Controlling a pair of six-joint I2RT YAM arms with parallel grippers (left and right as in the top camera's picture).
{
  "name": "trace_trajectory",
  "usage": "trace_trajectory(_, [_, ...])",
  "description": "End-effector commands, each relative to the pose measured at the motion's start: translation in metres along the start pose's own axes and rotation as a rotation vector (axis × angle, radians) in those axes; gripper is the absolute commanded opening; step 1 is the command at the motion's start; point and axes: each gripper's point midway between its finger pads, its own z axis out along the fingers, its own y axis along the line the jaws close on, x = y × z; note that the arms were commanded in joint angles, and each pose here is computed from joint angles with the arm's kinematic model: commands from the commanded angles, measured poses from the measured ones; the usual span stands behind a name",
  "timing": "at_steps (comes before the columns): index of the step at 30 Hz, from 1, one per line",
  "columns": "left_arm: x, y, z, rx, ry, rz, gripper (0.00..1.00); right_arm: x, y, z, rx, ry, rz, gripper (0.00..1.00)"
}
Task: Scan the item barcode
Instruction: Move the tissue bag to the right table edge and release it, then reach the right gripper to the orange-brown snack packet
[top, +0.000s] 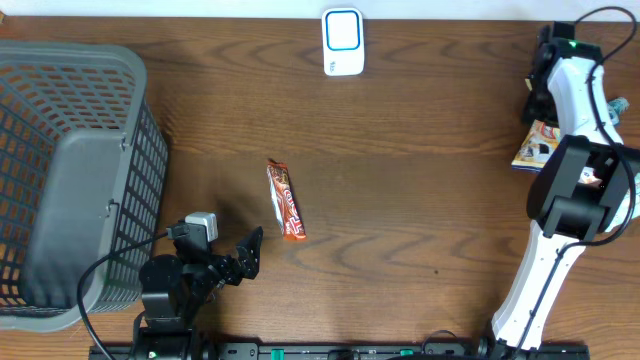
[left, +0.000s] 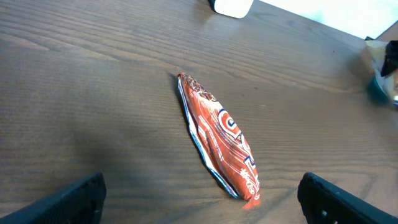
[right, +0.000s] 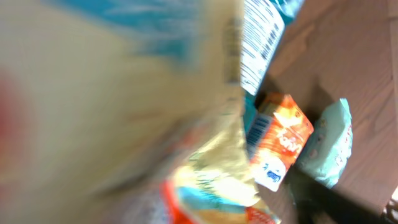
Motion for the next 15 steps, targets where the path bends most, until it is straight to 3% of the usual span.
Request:
trace_trajectory(1, [0.012, 0.001, 0.002, 0.004, 0.037, -0.023, 0.99, -0.009, -0.016, -0.031, -0.017, -0.054, 0.11, 0.99])
trace_trajectory(6, [0.012, 0.001, 0.002, 0.004, 0.037, -0.023, 0.98, -0.014, -0.003, -0.098, -0.233, -0.127, 0.176, 0.99])
trace_trajectory(8, [0.012, 0.001, 0.002, 0.004, 0.037, -0.023, 0.99, -0.006, 0.026, -0.147, -0.447, -0.142, 0.143, 0.99])
trace_trajectory(11, [0.012, 0.001, 0.002, 0.004, 0.037, -0.023, 0.99, 0.035, 0.09, -0.213, -0.677, -0.103, 0.015, 0.99])
trace_trajectory(15, [0.012, 0.001, 0.002, 0.004, 0.037, -0.023, 0.99, 0.094, 0.14, -0.239, -0.687, -0.006, -0.08, 0.99])
